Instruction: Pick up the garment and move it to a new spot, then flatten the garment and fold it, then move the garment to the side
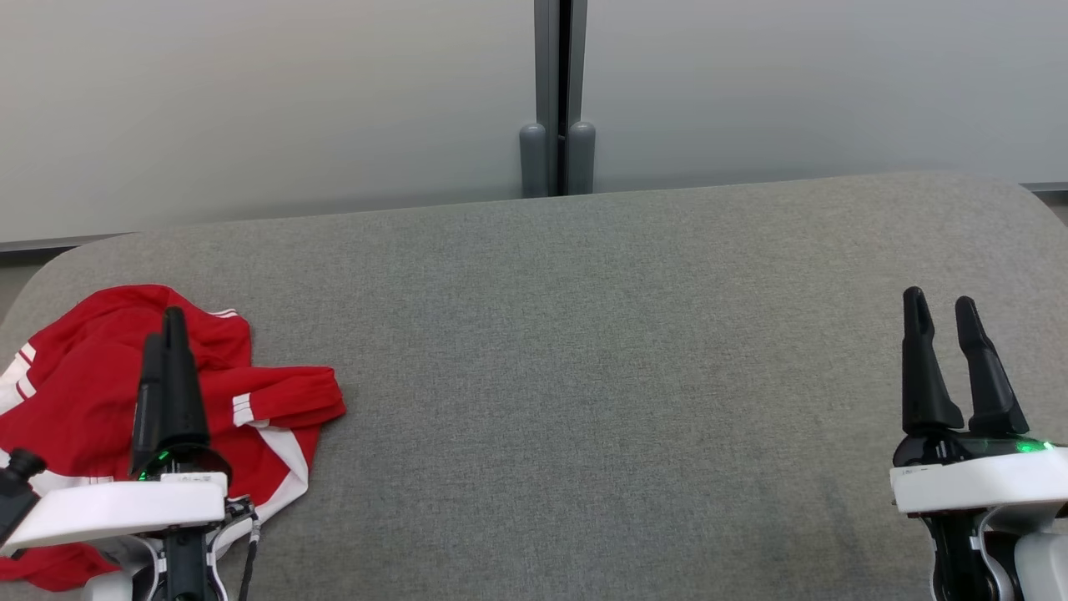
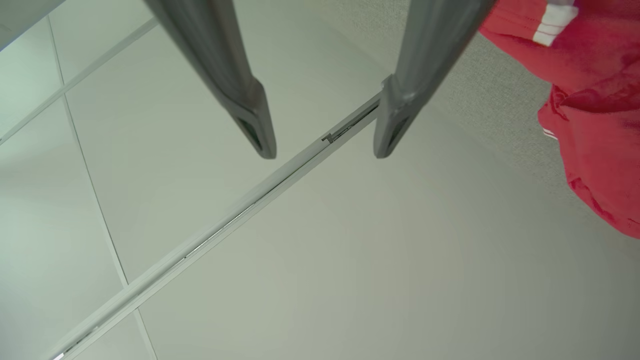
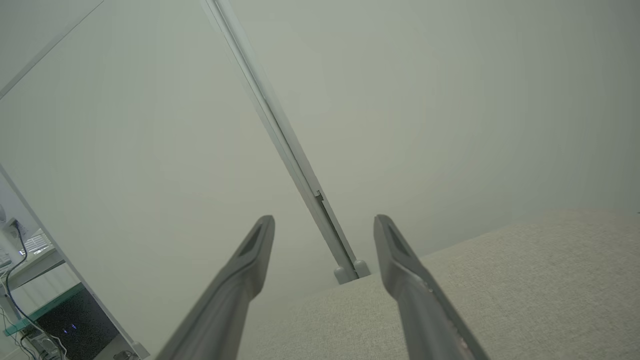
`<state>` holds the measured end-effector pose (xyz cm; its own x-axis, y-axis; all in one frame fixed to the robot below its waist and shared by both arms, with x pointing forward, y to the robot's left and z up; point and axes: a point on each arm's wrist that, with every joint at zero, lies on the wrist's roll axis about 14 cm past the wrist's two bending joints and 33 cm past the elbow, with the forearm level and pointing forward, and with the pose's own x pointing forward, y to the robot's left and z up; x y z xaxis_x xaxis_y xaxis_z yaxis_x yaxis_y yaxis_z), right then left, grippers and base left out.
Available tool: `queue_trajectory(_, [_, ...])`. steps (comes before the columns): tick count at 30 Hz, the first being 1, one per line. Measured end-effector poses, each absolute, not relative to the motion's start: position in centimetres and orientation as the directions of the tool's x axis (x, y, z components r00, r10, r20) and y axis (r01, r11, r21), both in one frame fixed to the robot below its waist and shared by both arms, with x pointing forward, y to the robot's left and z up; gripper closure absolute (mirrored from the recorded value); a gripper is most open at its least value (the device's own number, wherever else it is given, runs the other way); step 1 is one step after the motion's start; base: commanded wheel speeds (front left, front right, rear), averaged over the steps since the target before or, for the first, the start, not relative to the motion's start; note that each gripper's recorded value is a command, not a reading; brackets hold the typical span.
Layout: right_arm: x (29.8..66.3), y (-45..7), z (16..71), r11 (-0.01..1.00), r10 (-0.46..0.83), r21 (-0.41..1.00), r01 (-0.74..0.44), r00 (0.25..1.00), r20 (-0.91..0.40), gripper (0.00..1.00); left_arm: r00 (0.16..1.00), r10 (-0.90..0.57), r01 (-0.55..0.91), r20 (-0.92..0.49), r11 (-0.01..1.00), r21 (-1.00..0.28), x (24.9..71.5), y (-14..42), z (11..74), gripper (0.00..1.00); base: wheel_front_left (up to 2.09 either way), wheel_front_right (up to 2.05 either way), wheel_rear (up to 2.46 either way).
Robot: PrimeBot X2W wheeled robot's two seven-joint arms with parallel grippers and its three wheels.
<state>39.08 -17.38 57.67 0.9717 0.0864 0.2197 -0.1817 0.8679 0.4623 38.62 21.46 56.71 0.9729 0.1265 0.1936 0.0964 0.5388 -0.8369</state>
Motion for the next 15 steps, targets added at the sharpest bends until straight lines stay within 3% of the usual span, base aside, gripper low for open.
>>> queue_trajectory(15, [39.2, -14.6, 58.3, 0.941, 0.189, 0.230, -0.247, 0.950, 0.250, 0.00, 0.979, 0.029, 0.091, 0.203, 0.825, -0.558, 38.6, 16.9, 57.4, 0.00, 0.00, 0.00, 0.00])
